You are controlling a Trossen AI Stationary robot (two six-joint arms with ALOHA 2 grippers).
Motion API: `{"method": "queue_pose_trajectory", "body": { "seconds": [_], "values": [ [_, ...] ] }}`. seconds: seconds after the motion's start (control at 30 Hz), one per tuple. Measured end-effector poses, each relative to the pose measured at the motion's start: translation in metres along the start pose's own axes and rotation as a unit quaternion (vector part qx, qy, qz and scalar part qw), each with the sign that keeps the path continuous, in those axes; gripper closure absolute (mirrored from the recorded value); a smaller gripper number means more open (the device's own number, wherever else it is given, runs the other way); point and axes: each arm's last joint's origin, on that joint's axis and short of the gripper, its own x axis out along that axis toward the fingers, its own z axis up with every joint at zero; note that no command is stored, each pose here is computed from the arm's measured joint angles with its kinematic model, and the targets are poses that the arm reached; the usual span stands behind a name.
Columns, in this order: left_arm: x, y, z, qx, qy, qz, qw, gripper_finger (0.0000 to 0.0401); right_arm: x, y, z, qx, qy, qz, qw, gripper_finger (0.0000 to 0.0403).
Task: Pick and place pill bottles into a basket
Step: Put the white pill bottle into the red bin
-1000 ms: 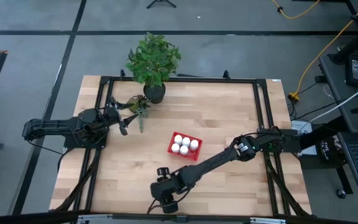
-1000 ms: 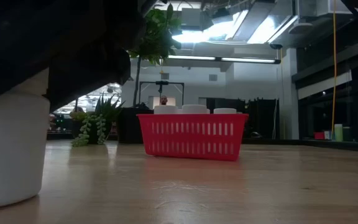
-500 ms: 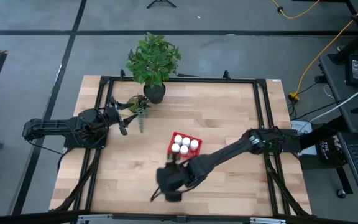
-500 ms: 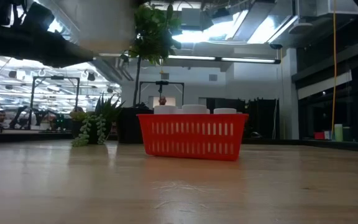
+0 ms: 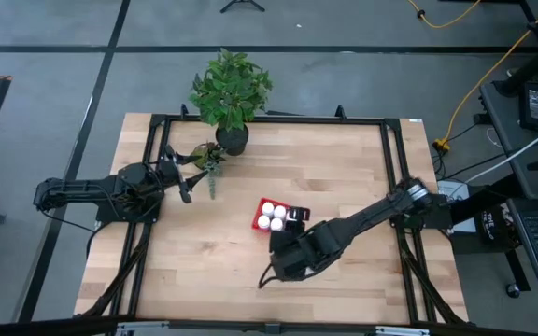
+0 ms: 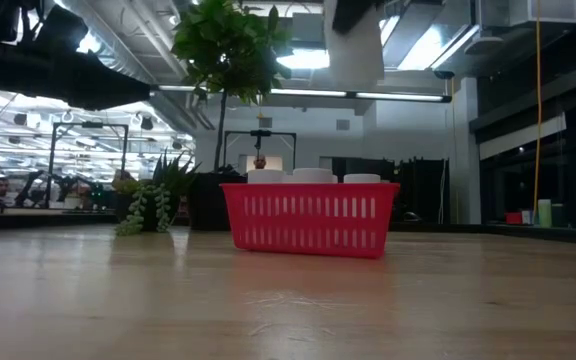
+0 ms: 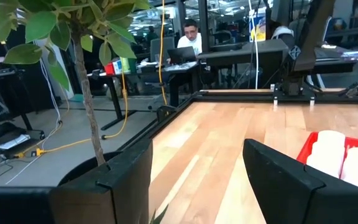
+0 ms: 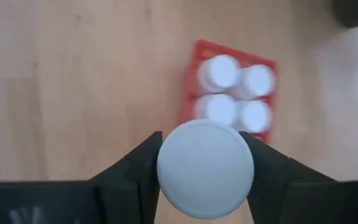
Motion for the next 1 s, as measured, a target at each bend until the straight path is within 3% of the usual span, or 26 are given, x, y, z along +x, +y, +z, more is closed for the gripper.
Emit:
{"method": "queue_pose_trajectory", "body": {
  "seconds": [0.13,0.33,0.57,1.0],
  "values": [
    [0.0,0.0,0.0,0.0,0.0,0.0,1.0,0.0156,0.013,-0.003,-0.023,0.037,-0.059,0.069,0.995,0.0234],
    [0.0,0.0,0.0,0.001,0.002,0.0,1.0,0.0155,0.02,-0.029,-0.053,0.07,-0.063,0.076,0.993,0.0234],
    [0.0,0.0,0.0,0.001,0.001,0.0,1.0,0.0157,0.048,-0.041,-0.059,0.071,-0.085,0.134,0.985,0.0234],
    [0.0,0.0,0.0,0.001,0.002,0.0,1.0,0.0157,0.068,-0.057,-0.063,0.061,-0.08,0.114,0.988,0.0234]
  ]
}}
